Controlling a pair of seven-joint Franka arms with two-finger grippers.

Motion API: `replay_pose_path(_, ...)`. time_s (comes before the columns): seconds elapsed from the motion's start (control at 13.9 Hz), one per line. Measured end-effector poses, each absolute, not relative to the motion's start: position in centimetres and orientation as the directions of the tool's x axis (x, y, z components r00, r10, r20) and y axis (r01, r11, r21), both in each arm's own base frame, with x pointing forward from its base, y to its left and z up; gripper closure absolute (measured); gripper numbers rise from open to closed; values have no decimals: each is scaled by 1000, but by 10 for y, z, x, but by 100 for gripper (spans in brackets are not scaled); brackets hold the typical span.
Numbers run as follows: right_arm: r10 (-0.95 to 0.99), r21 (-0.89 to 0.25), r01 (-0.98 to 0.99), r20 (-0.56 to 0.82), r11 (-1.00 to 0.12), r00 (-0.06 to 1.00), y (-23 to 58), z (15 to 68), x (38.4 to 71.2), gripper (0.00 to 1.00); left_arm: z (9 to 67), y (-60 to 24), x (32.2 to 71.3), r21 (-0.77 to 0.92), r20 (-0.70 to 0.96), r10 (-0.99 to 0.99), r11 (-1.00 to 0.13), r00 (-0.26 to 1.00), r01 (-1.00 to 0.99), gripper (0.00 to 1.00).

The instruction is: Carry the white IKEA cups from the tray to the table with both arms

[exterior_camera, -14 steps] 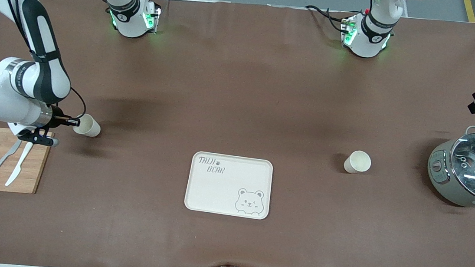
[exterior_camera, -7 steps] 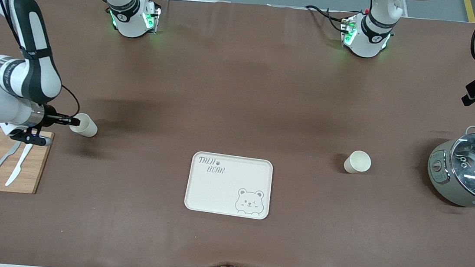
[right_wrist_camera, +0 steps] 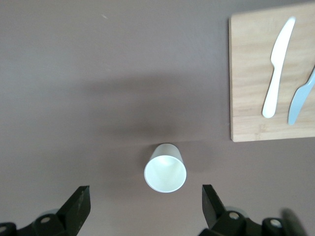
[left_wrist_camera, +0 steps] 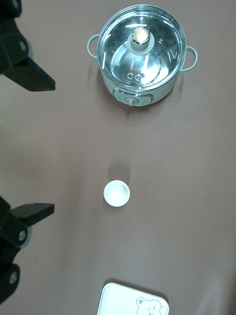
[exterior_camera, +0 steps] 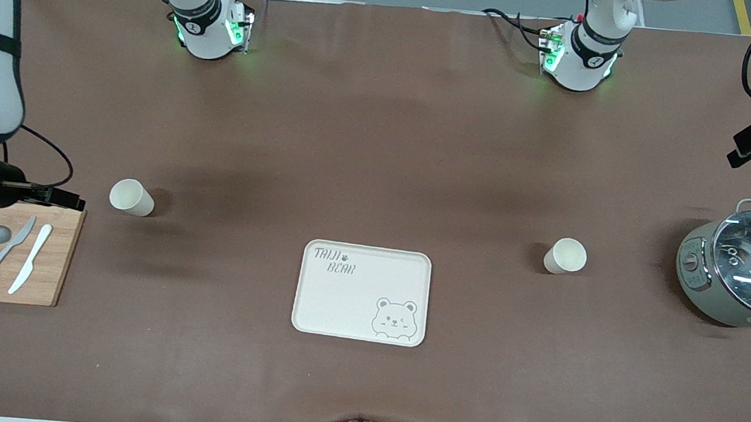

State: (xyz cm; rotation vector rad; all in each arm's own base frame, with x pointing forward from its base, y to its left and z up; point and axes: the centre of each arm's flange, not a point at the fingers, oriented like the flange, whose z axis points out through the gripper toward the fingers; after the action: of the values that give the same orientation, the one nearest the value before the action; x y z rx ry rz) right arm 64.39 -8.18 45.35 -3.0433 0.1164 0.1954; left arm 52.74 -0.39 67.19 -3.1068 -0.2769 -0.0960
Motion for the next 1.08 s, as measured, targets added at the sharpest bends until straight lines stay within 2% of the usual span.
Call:
replay_pose_path(0.22, -37, -85, -45, -98, -995, 995, -65, 515, 649, 0, 672, -4, 528, -15, 65, 177, -984, 982, 178, 0)
replay_pose_path(0.43, -26, -85, -32, -76, -996, 997, -48, 554, 638, 0, 673, -3, 528, -14, 72, 177, -984, 982, 178, 0)
replay_pose_path(0.72, -80, -73, -84, -55, -994, 995, -38, 611, 593, 0, 672, -4, 533, -11, 87, 176, -984, 981, 178, 0)
replay_pose_path(1.08, -69, -45, -70, -24, -997, 997, -33, 644, 542, 0, 664, -5, 540, -12, 86, 174, -984, 981, 175, 0)
